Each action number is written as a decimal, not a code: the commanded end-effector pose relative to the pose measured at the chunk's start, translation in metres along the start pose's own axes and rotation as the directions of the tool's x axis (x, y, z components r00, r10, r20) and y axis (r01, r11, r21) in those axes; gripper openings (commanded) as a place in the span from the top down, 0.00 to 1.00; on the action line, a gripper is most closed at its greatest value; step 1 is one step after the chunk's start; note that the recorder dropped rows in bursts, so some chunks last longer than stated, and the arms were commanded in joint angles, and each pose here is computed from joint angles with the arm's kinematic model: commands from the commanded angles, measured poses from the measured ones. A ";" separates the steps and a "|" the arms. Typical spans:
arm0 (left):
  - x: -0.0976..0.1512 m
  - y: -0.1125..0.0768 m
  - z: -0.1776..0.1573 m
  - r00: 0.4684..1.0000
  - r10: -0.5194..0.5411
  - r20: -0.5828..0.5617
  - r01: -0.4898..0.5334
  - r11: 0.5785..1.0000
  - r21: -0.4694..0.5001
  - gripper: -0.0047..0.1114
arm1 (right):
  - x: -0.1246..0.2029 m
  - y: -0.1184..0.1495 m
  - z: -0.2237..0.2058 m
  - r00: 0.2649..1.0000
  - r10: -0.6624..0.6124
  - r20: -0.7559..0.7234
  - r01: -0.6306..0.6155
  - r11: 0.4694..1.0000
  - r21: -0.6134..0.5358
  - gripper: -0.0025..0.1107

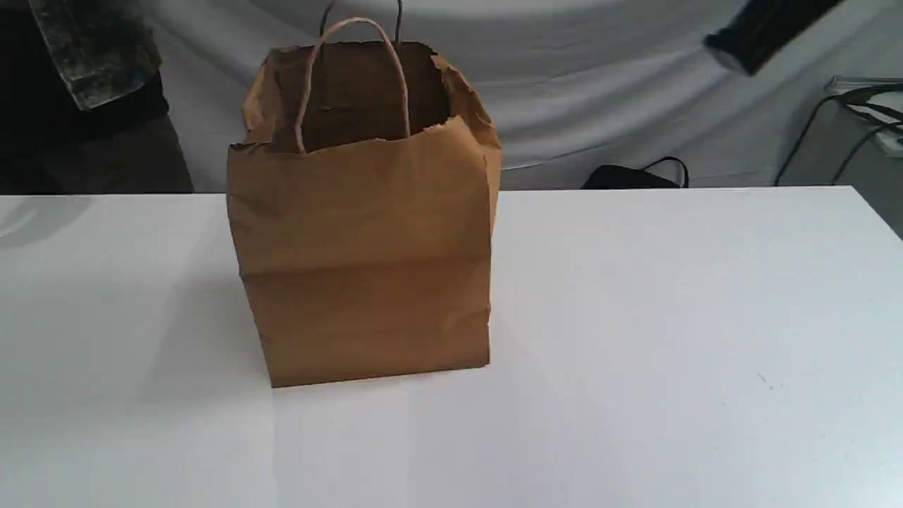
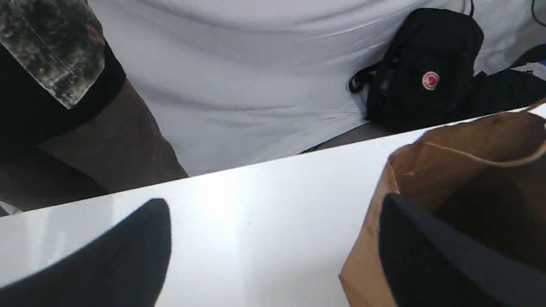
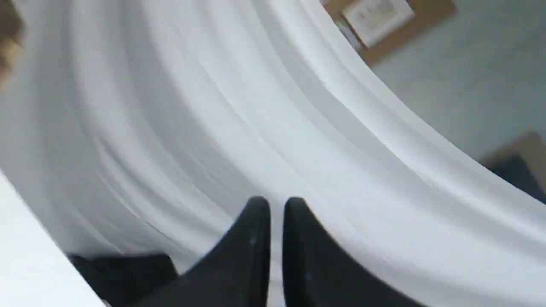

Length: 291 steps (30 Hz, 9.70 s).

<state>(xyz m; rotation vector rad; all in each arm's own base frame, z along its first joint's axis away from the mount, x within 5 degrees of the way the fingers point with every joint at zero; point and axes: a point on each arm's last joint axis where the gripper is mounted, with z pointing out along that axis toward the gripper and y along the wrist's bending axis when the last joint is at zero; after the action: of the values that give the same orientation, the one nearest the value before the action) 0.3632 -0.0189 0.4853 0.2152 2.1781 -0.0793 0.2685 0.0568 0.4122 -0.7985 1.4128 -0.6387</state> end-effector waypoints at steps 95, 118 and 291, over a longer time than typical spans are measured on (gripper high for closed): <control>0.361 -0.055 -0.082 0.623 -0.075 0.778 0.045 0.997 0.060 0.36 | 0.167 0.122 -0.216 0.312 0.921 0.234 -0.939 0.261 0.225 0.98; 0.369 -0.058 -0.114 0.453 -0.234 0.861 0.118 0.972 0.202 0.60 | 0.167 0.122 -0.216 0.312 0.921 0.234 -0.939 0.261 0.225 0.98; 0.418 -0.048 -0.079 0.903 -0.051 0.426 0.098 0.991 -0.089 0.96 | 0.157 0.154 -0.213 0.640 0.766 -0.064 -0.764 0.643 0.054 0.98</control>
<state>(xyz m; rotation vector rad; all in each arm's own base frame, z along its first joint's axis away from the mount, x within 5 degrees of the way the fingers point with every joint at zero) 0.0550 -0.0035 0.1907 0.0499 1.7456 -0.0428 0.0571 0.0052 0.1972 -0.1156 1.6694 0.0497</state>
